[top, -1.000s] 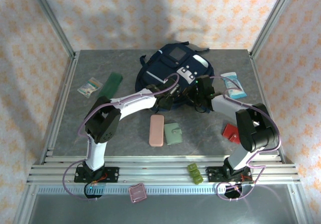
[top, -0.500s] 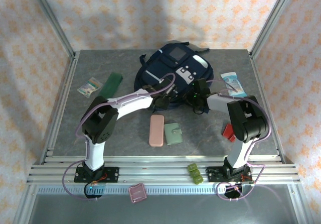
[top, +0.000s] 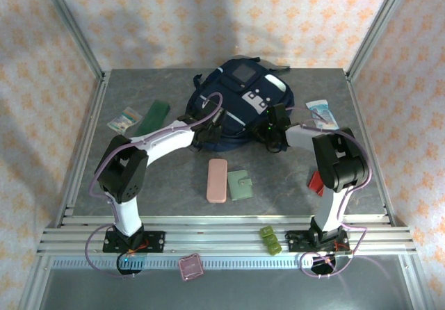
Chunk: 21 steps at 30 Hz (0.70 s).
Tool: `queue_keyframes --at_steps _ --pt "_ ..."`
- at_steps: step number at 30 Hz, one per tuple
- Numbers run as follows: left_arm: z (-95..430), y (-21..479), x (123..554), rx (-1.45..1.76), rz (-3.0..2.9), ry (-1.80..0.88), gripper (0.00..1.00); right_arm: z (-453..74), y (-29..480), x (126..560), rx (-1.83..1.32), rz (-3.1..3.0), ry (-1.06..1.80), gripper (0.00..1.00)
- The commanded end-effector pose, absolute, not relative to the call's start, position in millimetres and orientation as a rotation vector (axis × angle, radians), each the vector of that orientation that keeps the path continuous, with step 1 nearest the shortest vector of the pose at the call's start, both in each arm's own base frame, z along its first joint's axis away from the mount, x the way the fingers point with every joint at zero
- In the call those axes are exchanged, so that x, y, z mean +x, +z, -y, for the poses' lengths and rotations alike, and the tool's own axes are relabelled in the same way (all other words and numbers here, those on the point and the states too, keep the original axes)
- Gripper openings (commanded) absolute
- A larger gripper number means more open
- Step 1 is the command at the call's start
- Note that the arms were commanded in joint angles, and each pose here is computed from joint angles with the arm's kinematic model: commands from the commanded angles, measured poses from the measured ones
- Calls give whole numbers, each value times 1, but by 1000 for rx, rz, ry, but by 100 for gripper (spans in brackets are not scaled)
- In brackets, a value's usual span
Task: Pack the student bag
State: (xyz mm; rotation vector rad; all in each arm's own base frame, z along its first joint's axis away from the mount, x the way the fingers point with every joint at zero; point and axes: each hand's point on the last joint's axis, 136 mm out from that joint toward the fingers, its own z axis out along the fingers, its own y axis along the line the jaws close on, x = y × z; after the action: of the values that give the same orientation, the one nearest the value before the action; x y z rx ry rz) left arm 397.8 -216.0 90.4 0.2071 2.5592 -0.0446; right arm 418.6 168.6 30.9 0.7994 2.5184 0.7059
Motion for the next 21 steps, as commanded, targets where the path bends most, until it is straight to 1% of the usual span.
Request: queue_keyframes --at_steps 1,5,9,11,13,15,18,21 --pt "237 93 370 273 -2607 -117 0 -110 4 427 926 -2517 417 28" --pt "283 107 362 351 -2571 -250 0 -104 34 453 887 -2463 437 30" --pt "315 126 371 331 -2511 -378 0 -116 68 464 814 -2425 541 36" --pt "322 136 380 311 -2480 -404 0 -126 83 457 792 -2407 643 39" --pt "325 143 387 304 -2458 -395 0 -135 101 445 774 -2372 756 45" --pt "326 147 390 307 -2450 -386 0 -139 116 432 769 -2338 826 49" --pt "322 149 392 305 -2442 -360 0 -148 133 411 753 -2305 930 51" --pt "319 150 391 299 -2438 -351 0 -158 137 395 756 -2294 1034 52"
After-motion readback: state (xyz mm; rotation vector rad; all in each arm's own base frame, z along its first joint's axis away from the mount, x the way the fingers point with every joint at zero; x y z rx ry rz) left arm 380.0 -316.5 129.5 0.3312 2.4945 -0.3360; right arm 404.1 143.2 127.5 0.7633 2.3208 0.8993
